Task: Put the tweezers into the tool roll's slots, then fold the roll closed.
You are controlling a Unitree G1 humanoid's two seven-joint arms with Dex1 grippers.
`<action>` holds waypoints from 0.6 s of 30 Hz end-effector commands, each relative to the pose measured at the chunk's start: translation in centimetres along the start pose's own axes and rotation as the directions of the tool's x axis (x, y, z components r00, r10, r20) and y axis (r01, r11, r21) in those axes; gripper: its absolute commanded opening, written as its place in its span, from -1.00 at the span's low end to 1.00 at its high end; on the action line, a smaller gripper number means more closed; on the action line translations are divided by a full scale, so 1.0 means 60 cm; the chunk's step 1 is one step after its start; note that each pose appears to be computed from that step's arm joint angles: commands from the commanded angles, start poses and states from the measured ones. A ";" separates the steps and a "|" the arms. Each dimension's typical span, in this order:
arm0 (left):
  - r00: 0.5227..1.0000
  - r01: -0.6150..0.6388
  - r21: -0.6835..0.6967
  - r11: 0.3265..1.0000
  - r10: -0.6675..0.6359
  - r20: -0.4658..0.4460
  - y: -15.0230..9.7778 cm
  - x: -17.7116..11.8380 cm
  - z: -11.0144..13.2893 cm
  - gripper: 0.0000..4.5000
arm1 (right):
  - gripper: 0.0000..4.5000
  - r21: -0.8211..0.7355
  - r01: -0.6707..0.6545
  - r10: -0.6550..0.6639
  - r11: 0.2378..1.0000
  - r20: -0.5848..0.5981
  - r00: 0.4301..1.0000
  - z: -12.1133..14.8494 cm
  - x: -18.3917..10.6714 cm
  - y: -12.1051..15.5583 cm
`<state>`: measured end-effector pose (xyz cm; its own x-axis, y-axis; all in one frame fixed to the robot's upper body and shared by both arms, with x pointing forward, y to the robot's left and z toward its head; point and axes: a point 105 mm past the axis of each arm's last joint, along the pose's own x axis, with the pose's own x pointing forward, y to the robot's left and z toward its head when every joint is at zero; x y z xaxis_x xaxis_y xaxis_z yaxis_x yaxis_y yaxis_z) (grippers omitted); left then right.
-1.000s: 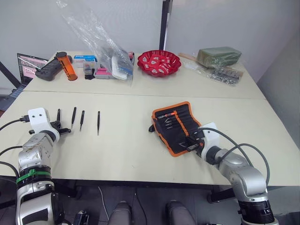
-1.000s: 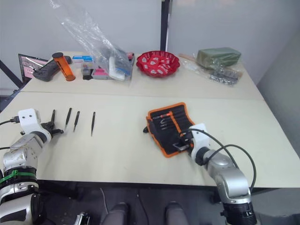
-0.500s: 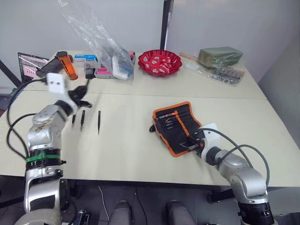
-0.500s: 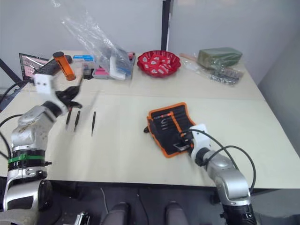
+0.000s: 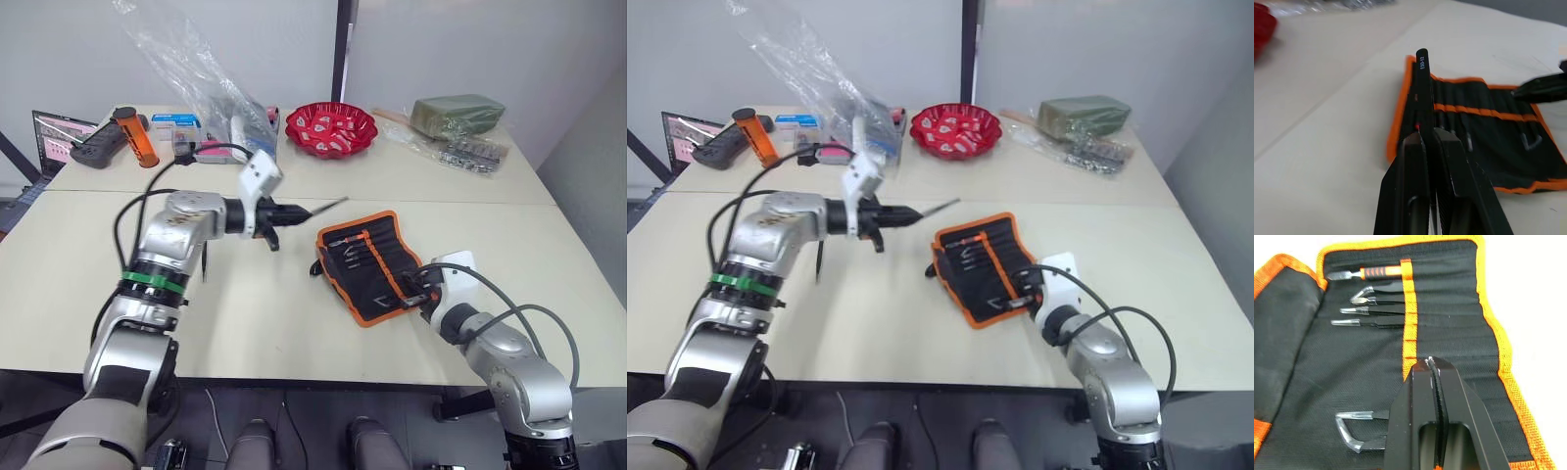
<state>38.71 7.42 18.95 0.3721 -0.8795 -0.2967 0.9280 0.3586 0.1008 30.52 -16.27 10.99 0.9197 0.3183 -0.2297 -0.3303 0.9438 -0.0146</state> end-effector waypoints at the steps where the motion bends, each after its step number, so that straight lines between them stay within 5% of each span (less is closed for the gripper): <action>1: 0.995 0.096 0.100 0.990 -0.092 -0.045 -0.029 0.030 0.034 -0.99 | -1.00 -0.012 0.002 -0.002 1.000 0.020 1.000 0.003 0.000 0.001; 8: 0.973 0.164 0.106 0.981 -0.143 -0.179 -0.065 0.069 0.013 -0.99 | -1.00 0.002 0.010 -0.010 1.000 -0.004 1.000 -0.013 0.006 0.000; 18: 0.968 0.098 0.102 0.990 -0.071 -0.243 -0.070 0.086 -0.012 -0.99 | -1.00 0.009 0.004 -0.004 1.000 -0.015 1.000 -0.023 0.011 0.003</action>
<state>36.80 1.94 15.55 0.2731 -0.8017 -0.5317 0.9618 0.2385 0.1344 30.77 -16.08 9.10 0.9131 0.3097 -0.2653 -0.3218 0.9468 -0.0021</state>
